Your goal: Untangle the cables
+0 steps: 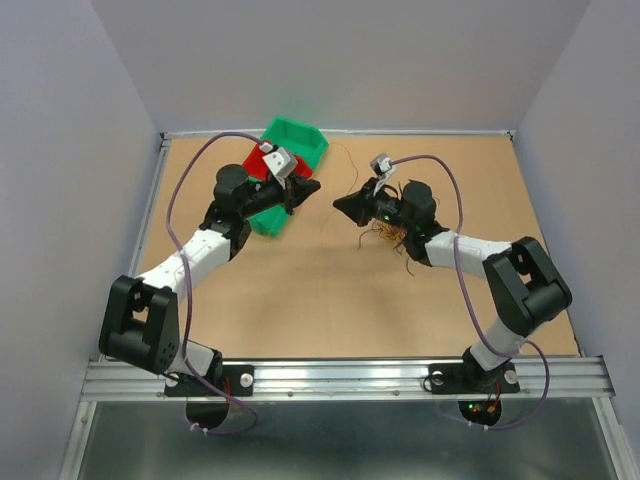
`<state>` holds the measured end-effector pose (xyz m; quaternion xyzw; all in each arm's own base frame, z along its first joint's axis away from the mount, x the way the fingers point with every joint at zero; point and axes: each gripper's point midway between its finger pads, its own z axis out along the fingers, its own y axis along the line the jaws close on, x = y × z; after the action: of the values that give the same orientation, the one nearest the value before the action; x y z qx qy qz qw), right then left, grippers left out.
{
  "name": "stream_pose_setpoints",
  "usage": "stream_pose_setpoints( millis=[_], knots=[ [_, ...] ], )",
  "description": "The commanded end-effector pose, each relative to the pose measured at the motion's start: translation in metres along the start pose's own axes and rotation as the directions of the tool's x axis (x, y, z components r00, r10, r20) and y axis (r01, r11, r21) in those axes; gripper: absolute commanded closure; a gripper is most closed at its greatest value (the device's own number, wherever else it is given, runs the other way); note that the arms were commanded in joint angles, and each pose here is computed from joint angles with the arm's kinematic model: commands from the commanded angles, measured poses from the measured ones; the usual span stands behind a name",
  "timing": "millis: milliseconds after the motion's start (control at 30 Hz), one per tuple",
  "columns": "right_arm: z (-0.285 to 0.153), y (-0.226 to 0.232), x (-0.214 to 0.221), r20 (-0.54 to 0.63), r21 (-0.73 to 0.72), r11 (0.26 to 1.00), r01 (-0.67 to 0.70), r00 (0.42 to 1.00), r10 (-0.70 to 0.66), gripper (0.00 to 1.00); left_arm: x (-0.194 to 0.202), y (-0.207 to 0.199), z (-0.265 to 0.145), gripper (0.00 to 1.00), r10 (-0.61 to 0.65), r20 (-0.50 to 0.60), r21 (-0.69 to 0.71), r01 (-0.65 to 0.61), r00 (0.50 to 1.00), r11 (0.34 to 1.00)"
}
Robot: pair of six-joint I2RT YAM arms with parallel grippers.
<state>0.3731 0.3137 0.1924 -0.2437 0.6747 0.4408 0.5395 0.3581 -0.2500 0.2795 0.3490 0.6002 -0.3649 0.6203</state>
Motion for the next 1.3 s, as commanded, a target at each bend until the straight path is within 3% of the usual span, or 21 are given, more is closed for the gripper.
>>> stream_pose_setpoints(
  millis=[0,100,200,733,1267],
  knots=[
    [-0.009,0.023,-0.039,0.155,0.001,0.997,0.079,0.985,-0.078,1.00,0.005,-0.017,0.016,1.00,0.085,0.006,0.055,-0.085,0.996,0.995],
    [-0.015,0.026,-0.044,0.200,0.032,0.995,0.097,0.975,-0.101,0.99,0.022,-0.025,0.026,1.00,0.091,-0.039,0.088,-0.087,0.995,0.992],
    [-0.017,0.024,-0.048,0.225,0.059,0.994,0.094,0.969,-0.105,0.99,0.038,-0.036,0.034,0.93,0.093,-0.086,0.134,-0.081,0.992,0.988],
    [-0.024,0.020,-0.052,0.256,0.102,0.990,0.097,0.959,-0.120,0.99,0.050,-0.047,0.039,0.75,0.079,-0.129,0.216,-0.050,0.989,0.975],
    [-0.021,0.039,-0.054,0.264,0.009,0.996,0.087,0.961,-0.086,0.99,0.064,-0.036,0.047,0.77,0.063,-0.174,0.188,-0.030,0.983,0.982]
  ],
)
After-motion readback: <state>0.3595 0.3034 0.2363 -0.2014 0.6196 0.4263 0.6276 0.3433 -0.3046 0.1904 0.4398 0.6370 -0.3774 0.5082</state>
